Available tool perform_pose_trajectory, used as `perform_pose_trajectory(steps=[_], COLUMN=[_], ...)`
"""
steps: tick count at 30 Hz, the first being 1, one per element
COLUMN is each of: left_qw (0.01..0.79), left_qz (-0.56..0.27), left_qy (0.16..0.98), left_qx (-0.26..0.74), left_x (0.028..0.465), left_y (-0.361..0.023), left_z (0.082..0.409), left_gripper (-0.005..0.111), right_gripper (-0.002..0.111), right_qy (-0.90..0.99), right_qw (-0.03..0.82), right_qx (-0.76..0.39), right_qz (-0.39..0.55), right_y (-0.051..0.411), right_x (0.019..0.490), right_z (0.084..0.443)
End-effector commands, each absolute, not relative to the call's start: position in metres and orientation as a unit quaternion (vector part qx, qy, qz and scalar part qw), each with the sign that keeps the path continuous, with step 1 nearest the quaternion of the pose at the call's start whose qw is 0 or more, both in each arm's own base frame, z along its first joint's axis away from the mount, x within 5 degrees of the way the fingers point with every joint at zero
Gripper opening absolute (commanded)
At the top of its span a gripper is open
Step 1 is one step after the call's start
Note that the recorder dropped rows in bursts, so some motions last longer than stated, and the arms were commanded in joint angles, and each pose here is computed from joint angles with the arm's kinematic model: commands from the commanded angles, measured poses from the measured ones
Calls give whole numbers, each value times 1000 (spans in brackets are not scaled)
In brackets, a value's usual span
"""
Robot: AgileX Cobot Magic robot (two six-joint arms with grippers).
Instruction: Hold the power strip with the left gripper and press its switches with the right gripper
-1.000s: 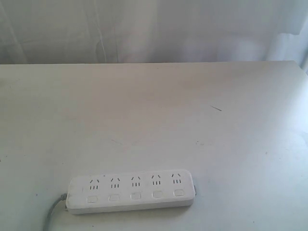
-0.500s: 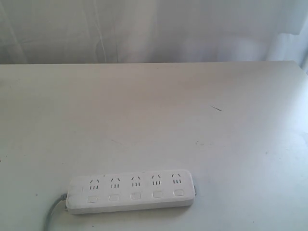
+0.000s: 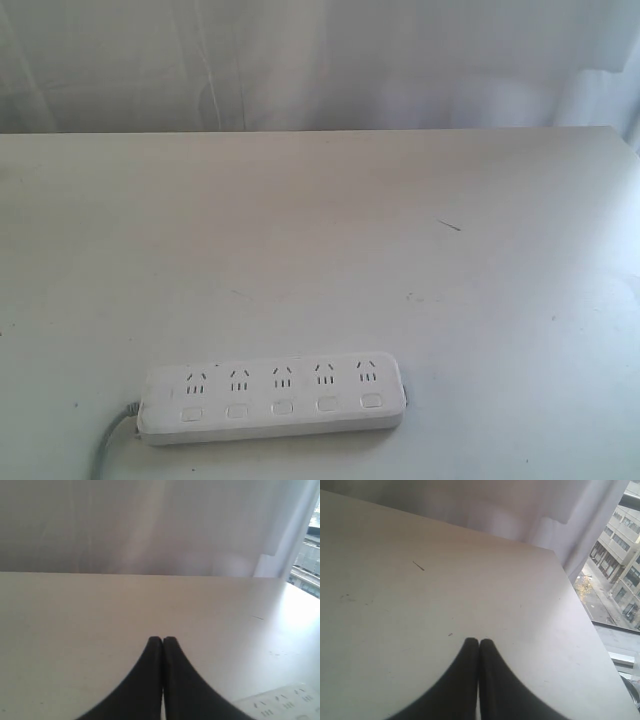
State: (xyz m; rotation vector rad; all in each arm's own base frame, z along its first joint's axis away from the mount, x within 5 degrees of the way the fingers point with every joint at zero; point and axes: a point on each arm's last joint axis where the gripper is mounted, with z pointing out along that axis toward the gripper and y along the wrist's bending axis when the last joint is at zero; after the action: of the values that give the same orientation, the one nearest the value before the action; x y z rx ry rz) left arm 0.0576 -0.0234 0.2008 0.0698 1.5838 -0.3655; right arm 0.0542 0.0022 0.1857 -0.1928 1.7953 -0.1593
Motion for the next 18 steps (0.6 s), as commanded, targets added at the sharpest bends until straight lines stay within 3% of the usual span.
perform_pose_trajectory(steps=[1,7,11,18], left_qw=[701,709,715,716], left_qz=[-106,-45,28,71], left_qy=[705,702,698,694], left_qx=[23,55,15,-9], left_x=[59,60,61,60], left_y=[-15,-11,3,12], left_z=[200,201,202,203], left_gripper=[0,0,0,0], right_gripper=[0,0,0,0], right_qy=[778,778,778,778], right_qw=[618,618,618,618], right_qx=[-83,-83,-83,-83], right_qz=[-74,-74,-74,-74], right_y=[2,2,2,2], right_x=[54,54,54,54], right_z=[185,185,185,185])
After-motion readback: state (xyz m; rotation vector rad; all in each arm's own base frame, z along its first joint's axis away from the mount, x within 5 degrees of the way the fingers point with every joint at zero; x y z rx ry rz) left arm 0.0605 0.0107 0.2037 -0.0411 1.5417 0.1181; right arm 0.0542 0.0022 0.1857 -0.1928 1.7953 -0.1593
